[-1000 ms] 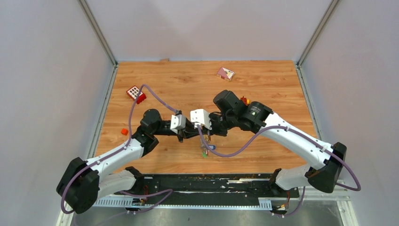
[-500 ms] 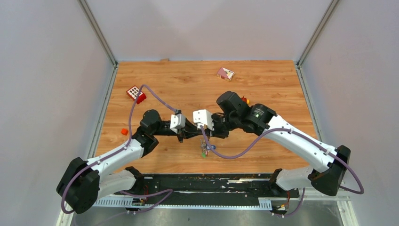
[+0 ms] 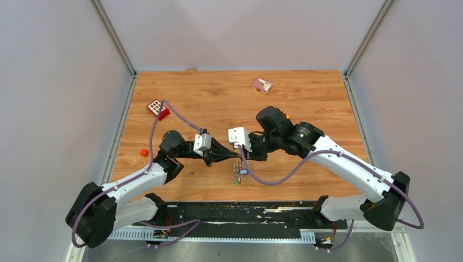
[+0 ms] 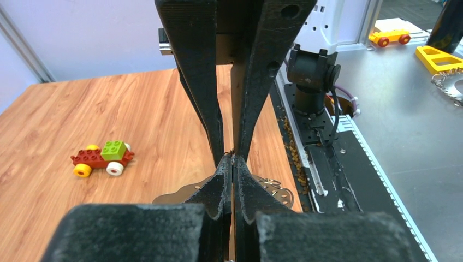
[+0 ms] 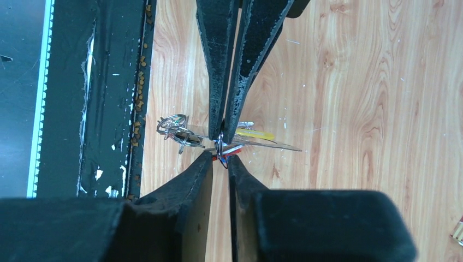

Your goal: Put the keys on the keyring

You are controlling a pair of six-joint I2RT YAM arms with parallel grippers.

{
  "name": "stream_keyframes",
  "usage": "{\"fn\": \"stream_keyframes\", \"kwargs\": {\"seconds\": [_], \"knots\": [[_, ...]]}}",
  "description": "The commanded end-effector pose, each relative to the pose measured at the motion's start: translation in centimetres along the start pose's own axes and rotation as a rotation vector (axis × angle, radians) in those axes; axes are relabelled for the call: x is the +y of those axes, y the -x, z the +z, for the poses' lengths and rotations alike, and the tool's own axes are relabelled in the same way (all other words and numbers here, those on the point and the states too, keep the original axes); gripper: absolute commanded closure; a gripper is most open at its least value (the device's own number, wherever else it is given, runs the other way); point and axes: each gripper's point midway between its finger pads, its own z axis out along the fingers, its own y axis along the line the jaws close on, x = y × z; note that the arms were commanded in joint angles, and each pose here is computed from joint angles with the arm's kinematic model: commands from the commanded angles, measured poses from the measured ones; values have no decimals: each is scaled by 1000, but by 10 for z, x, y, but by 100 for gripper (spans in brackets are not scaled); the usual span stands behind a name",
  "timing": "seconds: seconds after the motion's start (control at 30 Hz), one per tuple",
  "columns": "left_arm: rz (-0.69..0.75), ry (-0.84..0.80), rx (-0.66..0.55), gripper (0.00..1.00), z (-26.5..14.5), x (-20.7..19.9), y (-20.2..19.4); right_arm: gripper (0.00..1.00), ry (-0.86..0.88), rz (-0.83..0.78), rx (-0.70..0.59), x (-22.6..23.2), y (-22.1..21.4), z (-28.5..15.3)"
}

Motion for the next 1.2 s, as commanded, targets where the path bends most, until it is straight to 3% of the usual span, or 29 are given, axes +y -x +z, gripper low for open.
{"fn": "stream_keyframes", "kwargs": {"seconds": [0.0,0.23,0.47,1.17], "knots": [[87,-24,-66,100,0,-5,24,85,7,-24,-55,-2,11,2],[107,-39,-83,100,-1,-8,27,97,7,-27,-58,0,8,2],[114,-49,-89,100,-1,-10,28,100,24,-27,-63,2,9,4],[130,-64,-113,100,-3,-15,35,86,11,-50,-107,7,1,10]]}}
